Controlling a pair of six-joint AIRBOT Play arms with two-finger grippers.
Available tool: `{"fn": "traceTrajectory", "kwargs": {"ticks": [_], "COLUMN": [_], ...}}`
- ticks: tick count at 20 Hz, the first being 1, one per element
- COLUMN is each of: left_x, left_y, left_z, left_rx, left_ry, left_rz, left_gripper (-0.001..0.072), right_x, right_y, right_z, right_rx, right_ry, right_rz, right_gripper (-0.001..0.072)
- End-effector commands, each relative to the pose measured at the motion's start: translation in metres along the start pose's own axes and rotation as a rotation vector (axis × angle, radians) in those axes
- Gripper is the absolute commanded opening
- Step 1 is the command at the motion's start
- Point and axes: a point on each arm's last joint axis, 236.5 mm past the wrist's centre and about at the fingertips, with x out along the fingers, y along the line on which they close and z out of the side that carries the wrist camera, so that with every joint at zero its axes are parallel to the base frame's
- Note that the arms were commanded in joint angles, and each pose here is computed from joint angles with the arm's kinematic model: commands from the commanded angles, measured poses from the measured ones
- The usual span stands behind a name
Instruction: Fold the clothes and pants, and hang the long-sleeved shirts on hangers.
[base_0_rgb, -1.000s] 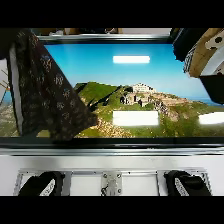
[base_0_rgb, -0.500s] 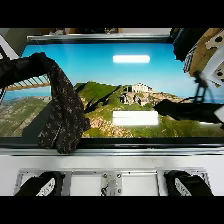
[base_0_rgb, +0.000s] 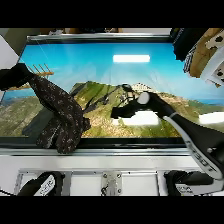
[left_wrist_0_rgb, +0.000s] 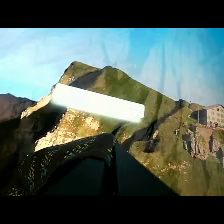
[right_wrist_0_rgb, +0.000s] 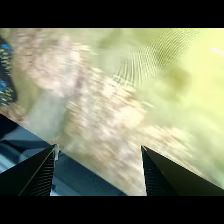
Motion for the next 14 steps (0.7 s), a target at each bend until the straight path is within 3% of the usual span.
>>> {"fn": "traceTrajectory", "kwargs": {"ticks": [1,6,10,11,13,14], "left_x": [-0.005,-0.003,0.001,0.001,0.002,0.002], "left_y": [0.018,0.008,-0.006,-0.008,-0.012,-0.014], "left_z": [-0.003,-0.007,-0.011,-0.012,-0.014,-0.014], "left_rx": [-0.023,-0.008,0.018,0.023,0.031,0.028], "left_ry": [0.021,0.032,0.044,0.047,0.052,0.051], "left_rz": [0.031,0.012,-0.012,-0.016,-0.024,-0.029], "left_gripper": [0.0012,0.0012,0.0012,0.0012,0.0012,0.0012], "right_x": [0.066,0.104,0.124,0.127,0.129,0.127], "right_y": [0.063,0.108,0.101,0.098,0.097,0.098], "right_z": [0.001,0.004,-0.009,-0.013,-0.016,-0.016], "right_rx": [-0.112,-0.208,-0.216,-0.213,-0.228,-0.245], "right_ry": [0.066,0.076,0.142,0.158,0.17,0.169], "right_rz": [0.07,0.109,0.096,0.093,0.094,0.096], "right_gripper": [0.0555,0.0555,0.0553,0.0514,0.0251,0.0052]}}
